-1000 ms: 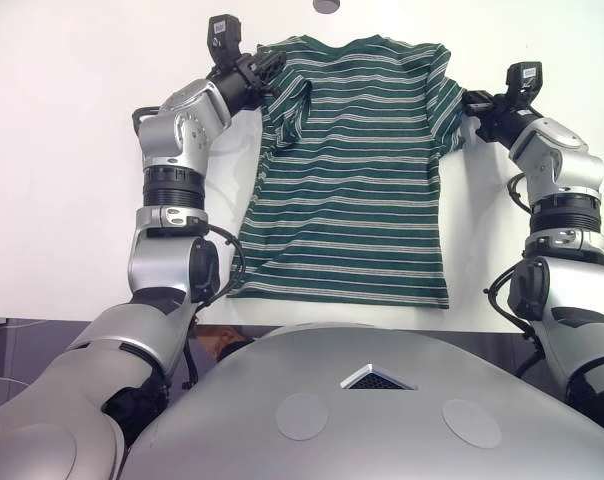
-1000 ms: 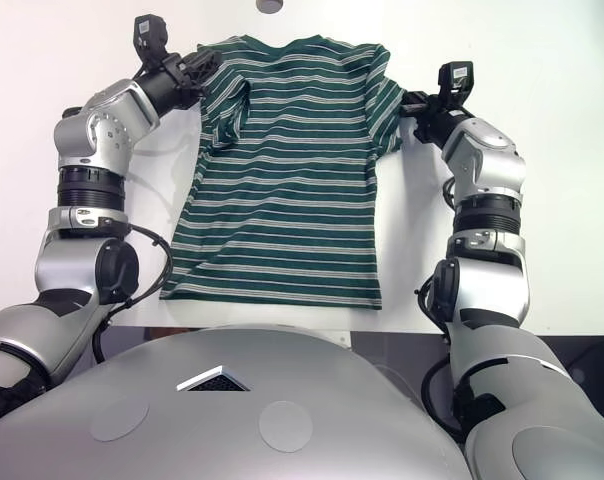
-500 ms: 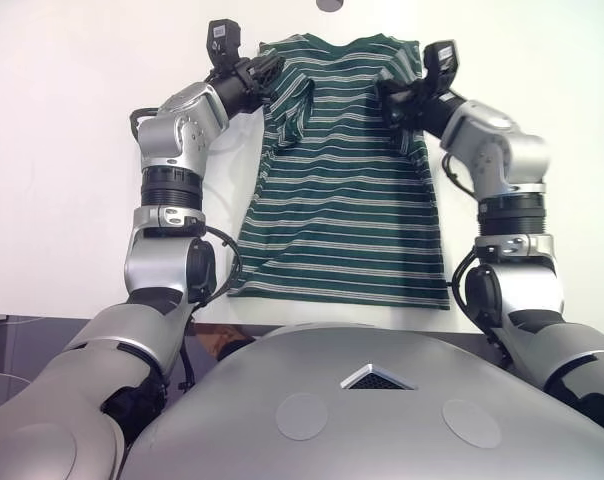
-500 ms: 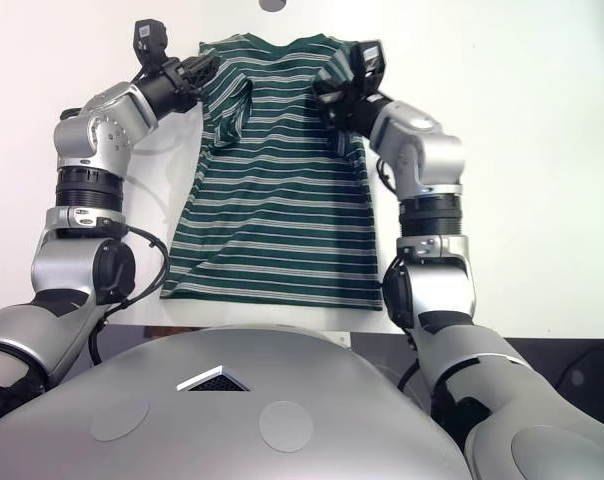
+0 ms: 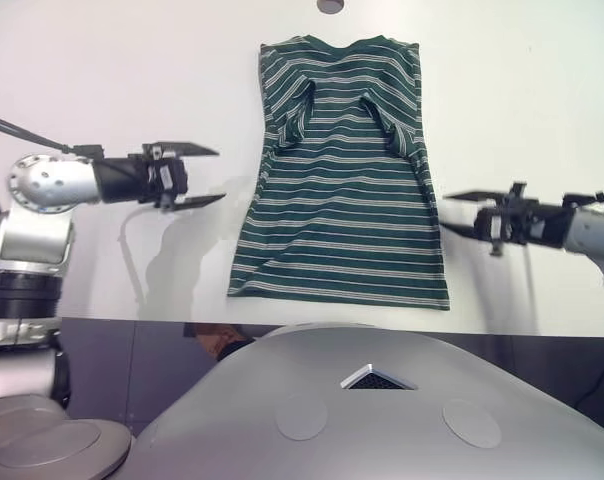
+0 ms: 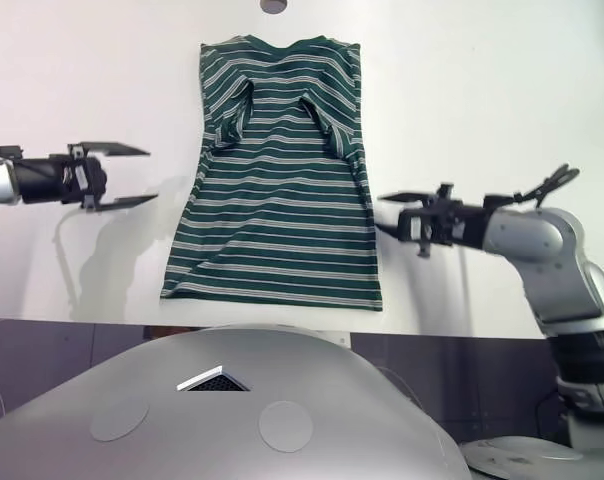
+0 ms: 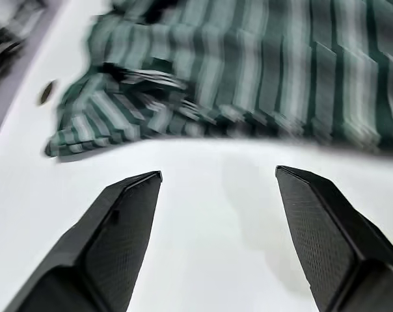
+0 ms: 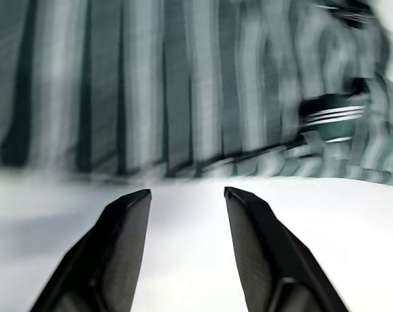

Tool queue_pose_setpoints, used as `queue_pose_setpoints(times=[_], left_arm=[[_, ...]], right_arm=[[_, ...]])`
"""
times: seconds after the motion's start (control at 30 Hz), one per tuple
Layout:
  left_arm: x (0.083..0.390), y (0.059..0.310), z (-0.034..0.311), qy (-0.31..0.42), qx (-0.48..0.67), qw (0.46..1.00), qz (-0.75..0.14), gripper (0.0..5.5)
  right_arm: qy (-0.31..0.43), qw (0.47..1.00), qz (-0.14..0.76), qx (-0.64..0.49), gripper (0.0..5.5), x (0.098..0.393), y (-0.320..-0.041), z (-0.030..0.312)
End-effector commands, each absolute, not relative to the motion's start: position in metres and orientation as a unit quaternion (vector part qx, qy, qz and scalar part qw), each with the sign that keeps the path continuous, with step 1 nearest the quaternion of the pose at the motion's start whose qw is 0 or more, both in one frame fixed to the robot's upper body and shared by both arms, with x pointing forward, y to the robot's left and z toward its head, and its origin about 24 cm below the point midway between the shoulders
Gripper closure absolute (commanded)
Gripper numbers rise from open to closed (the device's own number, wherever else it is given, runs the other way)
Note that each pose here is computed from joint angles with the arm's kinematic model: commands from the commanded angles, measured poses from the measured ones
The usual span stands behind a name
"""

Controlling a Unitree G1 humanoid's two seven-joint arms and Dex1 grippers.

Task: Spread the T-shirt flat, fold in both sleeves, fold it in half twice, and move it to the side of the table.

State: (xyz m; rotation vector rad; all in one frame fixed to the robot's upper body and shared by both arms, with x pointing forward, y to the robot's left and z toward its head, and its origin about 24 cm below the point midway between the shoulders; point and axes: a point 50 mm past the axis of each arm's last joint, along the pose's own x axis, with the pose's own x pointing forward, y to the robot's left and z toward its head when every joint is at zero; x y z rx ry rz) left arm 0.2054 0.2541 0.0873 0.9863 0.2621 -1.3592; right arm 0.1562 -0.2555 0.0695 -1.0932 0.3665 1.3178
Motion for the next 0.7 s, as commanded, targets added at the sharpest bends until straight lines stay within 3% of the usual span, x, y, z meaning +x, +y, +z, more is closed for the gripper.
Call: queue_pose_setpoints(times=[0.03,0.13,0.37,0.6,0.7], left_arm=[[0.163,0.261,0.064,0.122,0.470,0.558,-0.673,2.33],[0.144,0.249,0.051,0.101,0.457,0.547,-0.694,2.33],[0.144,0.216,0.049,0.054,0.466,0.543,-0.696,2.33],[0.156,0.210,0.048,0.059,0.476,0.525,-0.703,3.64],[0.152,0.218,0.044,0.113,0.442,0.522,-0.720,4.21]], right_arm=[[0.153,0.580,0.622,-0.503,3.41,0.127,-0.270,0.061],[0.136,0.554,0.655,-0.495,3.41,0.103,-0.268,0.052],[0.048,0.549,0.668,-0.501,3.41,0.104,-0.240,0.057],[0.040,0.538,0.672,-0.508,4.76,0.115,-0.230,0.057],[0.102,0.566,0.684,-0.448,5.37,0.111,-0.224,0.063]])
